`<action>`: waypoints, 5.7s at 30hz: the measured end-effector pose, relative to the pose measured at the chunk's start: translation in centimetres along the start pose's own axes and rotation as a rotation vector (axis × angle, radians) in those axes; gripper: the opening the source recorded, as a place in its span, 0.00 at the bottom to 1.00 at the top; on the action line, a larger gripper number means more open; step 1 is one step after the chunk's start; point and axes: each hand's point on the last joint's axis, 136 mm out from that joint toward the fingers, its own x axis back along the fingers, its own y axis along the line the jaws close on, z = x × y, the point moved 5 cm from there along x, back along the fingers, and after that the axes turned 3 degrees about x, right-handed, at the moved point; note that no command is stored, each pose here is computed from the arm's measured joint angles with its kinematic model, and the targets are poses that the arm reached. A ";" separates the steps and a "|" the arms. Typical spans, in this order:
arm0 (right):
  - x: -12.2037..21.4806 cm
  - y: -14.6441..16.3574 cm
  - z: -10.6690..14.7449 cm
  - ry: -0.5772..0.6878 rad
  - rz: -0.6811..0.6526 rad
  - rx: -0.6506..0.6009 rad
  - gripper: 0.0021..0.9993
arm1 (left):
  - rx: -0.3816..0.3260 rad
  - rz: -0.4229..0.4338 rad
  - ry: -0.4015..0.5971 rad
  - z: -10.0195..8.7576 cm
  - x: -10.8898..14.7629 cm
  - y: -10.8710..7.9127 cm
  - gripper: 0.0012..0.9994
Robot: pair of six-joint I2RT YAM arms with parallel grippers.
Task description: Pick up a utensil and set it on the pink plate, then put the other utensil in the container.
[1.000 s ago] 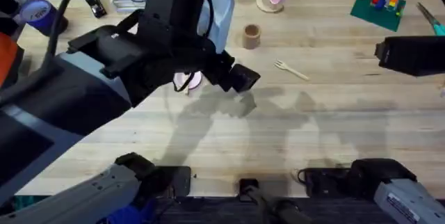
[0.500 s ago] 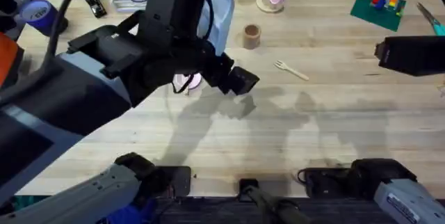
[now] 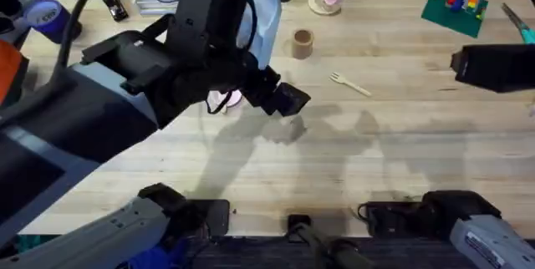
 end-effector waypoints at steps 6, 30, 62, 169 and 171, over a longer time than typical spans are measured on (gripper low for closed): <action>0.0 0.2 0.8 0.040 -0.017 0.053 1.00 | 0.000 0.000 0.000 0.0 0.0 0.0 0.99; -12.7 1.0 0.7 0.499 -0.262 0.419 1.00 | 0.000 0.000 -0.001 0.0 0.0 0.0 0.99; -22.7 5.0 1.0 0.572 -0.410 0.652 1.00 | 0.000 0.000 0.000 0.0 0.0 0.0 0.99; -30.9 6.5 3.7 0.656 -0.360 0.642 1.00 | 0.000 0.000 0.000 0.0 0.0 0.0 0.99; -30.9 6.5 3.7 0.657 -0.356 0.636 1.00 | 0.000 0.000 0.000 0.0 0.0 0.0 0.99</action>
